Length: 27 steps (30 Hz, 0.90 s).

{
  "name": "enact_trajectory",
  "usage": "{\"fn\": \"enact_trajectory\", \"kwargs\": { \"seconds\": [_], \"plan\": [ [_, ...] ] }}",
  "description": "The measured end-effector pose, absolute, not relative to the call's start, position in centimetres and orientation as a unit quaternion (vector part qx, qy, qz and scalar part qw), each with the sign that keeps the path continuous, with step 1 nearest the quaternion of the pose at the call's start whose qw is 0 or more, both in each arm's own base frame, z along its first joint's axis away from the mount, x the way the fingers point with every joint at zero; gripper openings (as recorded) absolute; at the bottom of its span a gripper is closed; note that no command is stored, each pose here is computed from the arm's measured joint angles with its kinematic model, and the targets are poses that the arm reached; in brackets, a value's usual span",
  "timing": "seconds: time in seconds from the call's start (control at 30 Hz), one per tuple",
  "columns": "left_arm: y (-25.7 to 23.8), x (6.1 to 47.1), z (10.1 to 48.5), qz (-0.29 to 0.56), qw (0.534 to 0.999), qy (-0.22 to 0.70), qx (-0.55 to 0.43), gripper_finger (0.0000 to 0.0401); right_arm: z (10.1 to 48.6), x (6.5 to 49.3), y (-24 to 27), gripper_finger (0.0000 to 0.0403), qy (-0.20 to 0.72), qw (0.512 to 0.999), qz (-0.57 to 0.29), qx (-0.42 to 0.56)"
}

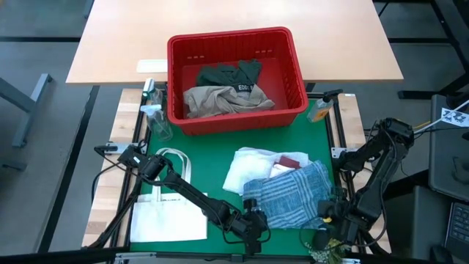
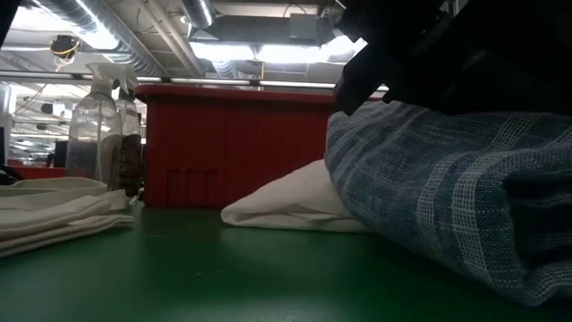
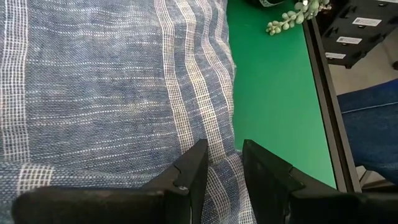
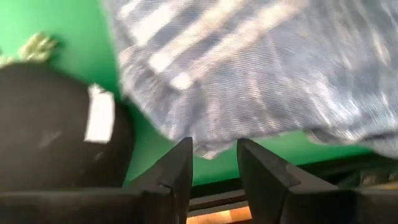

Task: Fold Laundry from Bin
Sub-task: Fold the blue checkered polo shirt

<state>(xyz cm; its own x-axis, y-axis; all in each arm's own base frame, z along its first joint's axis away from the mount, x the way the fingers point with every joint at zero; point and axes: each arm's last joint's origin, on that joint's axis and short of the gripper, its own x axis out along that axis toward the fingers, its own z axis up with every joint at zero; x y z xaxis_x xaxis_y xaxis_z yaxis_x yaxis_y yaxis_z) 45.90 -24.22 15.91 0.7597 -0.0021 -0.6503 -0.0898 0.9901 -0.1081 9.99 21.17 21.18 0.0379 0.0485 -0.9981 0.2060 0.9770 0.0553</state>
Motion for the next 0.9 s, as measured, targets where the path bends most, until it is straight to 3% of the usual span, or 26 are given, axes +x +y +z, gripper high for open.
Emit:
{"fn": "enact_trajectory", "kwargs": {
  "seconds": [0.27, 0.57, 0.9],
  "plan": [
    [-24.2, 45.9, 15.9, 0.024, 0.936, 0.346, -0.066, 0.0096, 19.5, 9.4, 20.2, 0.0127, 0.694, 0.68, -0.167, 0.165],
    [-24.2, 45.9, 15.9, 0.024, 0.936, 0.346, -0.066, 0.0096, 19.6, 9.7, 20.7, 0.0127, 0.689, 0.683, -0.155, 0.185],
    [-24.2, 45.9, 15.9, 0.024, 0.936, 0.346, -0.066, 0.0096, 19.6, 9.9, 20.6, 0.0127, 0.651, 0.719, -0.162, 0.18]
  ]
}}
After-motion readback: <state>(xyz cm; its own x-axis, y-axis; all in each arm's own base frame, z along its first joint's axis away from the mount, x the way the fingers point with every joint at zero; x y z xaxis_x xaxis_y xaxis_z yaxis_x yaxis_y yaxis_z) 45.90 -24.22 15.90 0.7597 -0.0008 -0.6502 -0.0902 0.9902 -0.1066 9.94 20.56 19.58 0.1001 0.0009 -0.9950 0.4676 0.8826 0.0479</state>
